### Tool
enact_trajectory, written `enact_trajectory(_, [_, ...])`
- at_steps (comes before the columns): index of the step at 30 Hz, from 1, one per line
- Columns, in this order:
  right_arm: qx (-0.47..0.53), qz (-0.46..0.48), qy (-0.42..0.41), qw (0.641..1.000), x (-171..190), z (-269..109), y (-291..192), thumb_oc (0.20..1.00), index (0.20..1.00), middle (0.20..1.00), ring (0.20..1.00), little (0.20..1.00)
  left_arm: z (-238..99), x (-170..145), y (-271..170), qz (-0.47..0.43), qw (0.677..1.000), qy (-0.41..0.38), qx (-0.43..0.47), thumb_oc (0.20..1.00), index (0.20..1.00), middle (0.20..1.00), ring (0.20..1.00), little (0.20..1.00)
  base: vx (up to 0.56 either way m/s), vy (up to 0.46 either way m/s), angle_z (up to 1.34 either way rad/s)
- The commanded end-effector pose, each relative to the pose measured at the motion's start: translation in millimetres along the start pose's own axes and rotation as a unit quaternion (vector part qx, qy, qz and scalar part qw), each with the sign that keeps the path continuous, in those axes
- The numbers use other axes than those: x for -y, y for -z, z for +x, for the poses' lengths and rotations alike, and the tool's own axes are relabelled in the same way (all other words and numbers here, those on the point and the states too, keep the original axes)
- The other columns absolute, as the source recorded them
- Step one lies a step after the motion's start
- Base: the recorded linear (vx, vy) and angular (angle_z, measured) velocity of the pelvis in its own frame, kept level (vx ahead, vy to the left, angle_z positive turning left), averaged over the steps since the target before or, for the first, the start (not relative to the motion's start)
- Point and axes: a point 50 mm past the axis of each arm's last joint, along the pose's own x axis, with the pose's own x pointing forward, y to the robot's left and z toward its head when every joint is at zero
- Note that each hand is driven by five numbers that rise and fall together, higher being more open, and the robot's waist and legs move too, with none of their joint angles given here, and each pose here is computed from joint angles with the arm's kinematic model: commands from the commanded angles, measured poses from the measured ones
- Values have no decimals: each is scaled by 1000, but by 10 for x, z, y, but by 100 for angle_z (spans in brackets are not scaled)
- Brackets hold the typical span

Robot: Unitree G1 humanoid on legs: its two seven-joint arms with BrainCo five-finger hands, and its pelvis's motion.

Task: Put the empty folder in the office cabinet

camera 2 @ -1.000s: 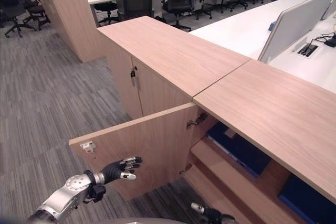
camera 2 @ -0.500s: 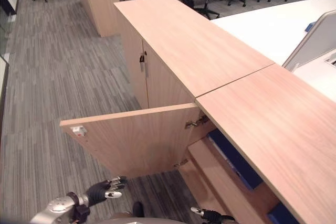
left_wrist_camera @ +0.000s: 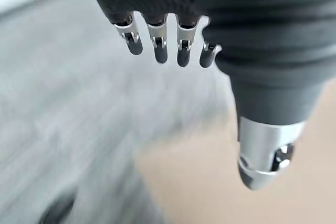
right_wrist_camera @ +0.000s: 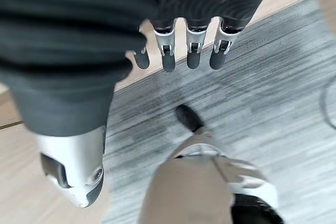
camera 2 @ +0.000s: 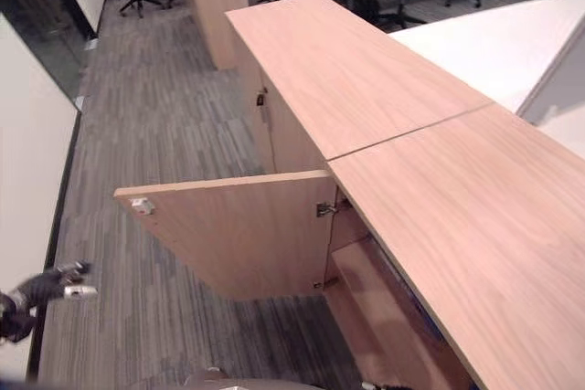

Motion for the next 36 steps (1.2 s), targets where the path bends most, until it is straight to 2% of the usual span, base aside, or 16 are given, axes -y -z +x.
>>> enact_trajectory(1, [3, 22, -34, 999, -193, 56, 1, 1000, 1000, 1000, 1000, 1000, -68, -267, -150, 32, 995, -95, 23, 1000, 1000, 1000, 1000, 1000, -4, 114, 12])
enact_trajectory(3, [-5, 21, -43, 999, -236, 68, 39, 1000, 1000, 1000, 1000, 1000, -58, -394, -299, 19, 989, -137, 46, 1000, 1000, 1000, 1000, 1000, -21, 95, 0])
enact_trajectory(6, [-21, 20, -48, 998, -292, 83, 135, 1000, 1000, 1000, 1000, 1000, 78, -376, -685, -5, 980, -169, 105, 1000, 1000, 1000, 1000, 1000, -21, 107, 2])
enact_trajectory(10, [-26, 27, -43, 998, -289, 82, 185, 1000, 1000, 1000, 1000, 1000, 201, -252, -976, -20, 976, -165, 144, 1000, 1000, 1000, 1000, 1000, -18, 66, 1])
enact_trajectory(12, [-26, 26, -39, 999, -282, 81, 195, 1000, 1000, 1000, 1000, 1000, 352, -91, -1011, -47, 978, -152, 136, 1000, 1000, 1000, 1000, 1000, -23, 66, -10])
enact_trajectory(16, [-20, 32, -30, 999, -263, 79, 190, 1000, 1000, 1000, 1000, 1000, 439, 46, -1146, -57, 978, -134, 149, 1000, 1000, 1000, 1000, 1000, -17, 42, -13])
enact_trajectory(18, [-17, 37, -24, 999, -251, 77, 192, 1000, 1000, 1000, 1000, 1000, 494, 194, -1238, -69, 978, -114, 161, 1000, 1000, 1000, 1000, 1000, -21, 48, -21])
enact_trajectory(19, [-12, 44, -22, 999, -268, 84, 187, 1000, 1000, 1000, 1000, 1000, 546, 435, -1407, -71, 976, -87, 187, 1000, 1000, 1000, 1000, 1000, -16, 45, -12])
enact_trajectory(20, [-12, 44, -21, 999, -265, 83, 190, 1000, 1000, 1000, 1000, 1000, 548, 441, -1408, -71, 976, -86, 187, 1000, 1000, 1000, 1000, 1000, -14, 48, -6])
enact_trajectory(25, [-13, 60, -17, 998, -291, 91, 224, 1000, 1000, 1000, 1000, 1000, 547, 1207, -1666, -89, 964, 35, 250, 1000, 1000, 1000, 1000, 1000, -11, 43, 4])
enact_trajectory(27, [-20, 63, -19, 998, -306, 93, 257, 1000, 1000, 1000, 1000, 1000, 521, 1453, -1746, -88, 958, 74, 263, 1000, 1000, 1000, 1000, 1000, -2, 20, 0])
enact_trajectory(28, [-20, 63, -19, 998, -305, 93, 258, 1000, 1000, 1000, 1000, 1000, 521, 1454, -1747, -88, 958, 74, 263, 1000, 1000, 1000, 1000, 1000, 0, 0, 0])
enact_trajectory(29, [-23, 65, -20, 997, -328, 99, 266, 1000, 1000, 1000, 1000, 1000, 494, 1669, -1805, -80, 954, 107, 270, 1000, 1000, 1000, 1000, 1000, 0, 0, 0])
enact_trajectory(36, [-8, 68, -21, 997, -400, 123, 186, 1000, 1000, 1000, 1000, 1000, 394, 2106, -1953, -92, 938, 163, 292, 1000, 1000, 1000, 1000, 1000, -2, 8, 1])
